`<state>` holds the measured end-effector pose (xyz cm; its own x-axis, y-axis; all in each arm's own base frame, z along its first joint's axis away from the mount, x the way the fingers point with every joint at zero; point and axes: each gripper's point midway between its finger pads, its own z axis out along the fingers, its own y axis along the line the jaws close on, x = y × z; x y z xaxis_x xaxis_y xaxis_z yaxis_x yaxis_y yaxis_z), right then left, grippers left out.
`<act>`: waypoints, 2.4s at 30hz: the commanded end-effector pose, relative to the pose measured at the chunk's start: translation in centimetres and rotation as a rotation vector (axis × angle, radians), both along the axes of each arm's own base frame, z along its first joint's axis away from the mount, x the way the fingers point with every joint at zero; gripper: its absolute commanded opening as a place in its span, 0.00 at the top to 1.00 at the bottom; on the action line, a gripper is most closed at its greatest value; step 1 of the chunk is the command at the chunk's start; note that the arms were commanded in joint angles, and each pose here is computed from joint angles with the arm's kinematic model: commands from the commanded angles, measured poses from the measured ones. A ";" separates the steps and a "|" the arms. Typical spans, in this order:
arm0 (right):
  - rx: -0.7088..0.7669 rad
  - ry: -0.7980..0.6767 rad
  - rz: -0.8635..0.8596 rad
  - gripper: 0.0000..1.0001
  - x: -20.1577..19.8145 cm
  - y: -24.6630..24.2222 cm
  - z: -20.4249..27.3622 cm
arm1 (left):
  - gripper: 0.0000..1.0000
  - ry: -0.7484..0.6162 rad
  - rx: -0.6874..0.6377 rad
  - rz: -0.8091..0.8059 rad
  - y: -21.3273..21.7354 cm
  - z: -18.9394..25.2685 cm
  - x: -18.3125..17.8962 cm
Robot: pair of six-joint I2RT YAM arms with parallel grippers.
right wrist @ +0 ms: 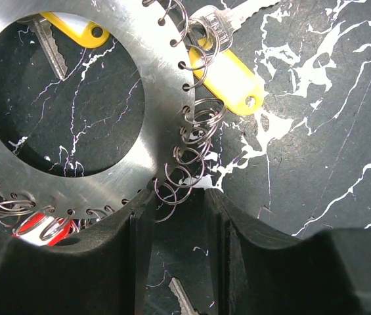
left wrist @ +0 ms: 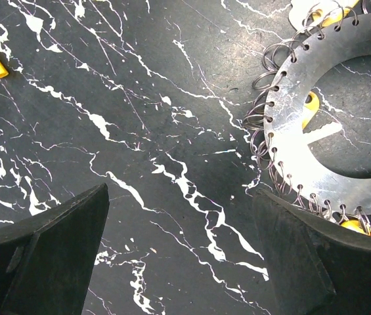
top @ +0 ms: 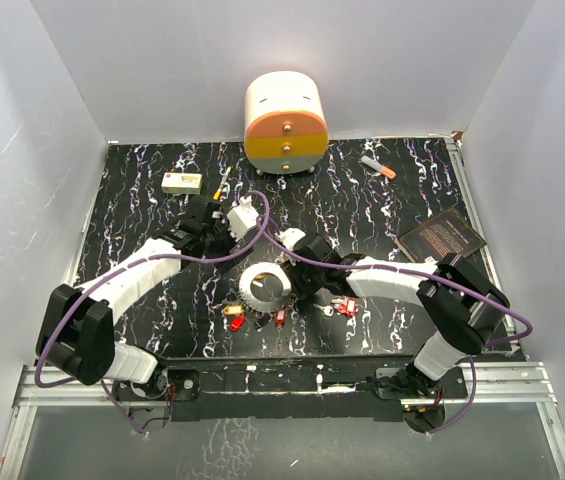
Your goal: Put the keys on the keyring
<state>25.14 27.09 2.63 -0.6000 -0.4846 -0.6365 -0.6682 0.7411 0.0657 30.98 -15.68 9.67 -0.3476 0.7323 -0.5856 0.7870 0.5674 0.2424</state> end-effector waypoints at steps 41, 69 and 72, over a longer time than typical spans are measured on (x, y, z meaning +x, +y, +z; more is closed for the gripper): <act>0.339 0.086 -0.342 0.67 2.7 3.1 5.9 | 0.12 -0.028 -0.017 0.004 0.8 0.2 -1.0; 0.703 0.403 -0.654 0.71 1.7 1.9 4.1 | 0.12 -0.026 -0.026 -0.003 0.5 0.1 -1.0; 0.694 0.416 -0.652 0.71 1.6 2.0 3.5 | 0.12 -0.023 -0.024 -0.005 0.6 -0.1 -1.1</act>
<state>25.60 27.56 4.48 -0.8619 0.3854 -0.3294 0.0580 0.7204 0.6912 30.07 -15.14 8.99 -0.3450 0.7280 -0.5925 0.7847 0.5701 0.2435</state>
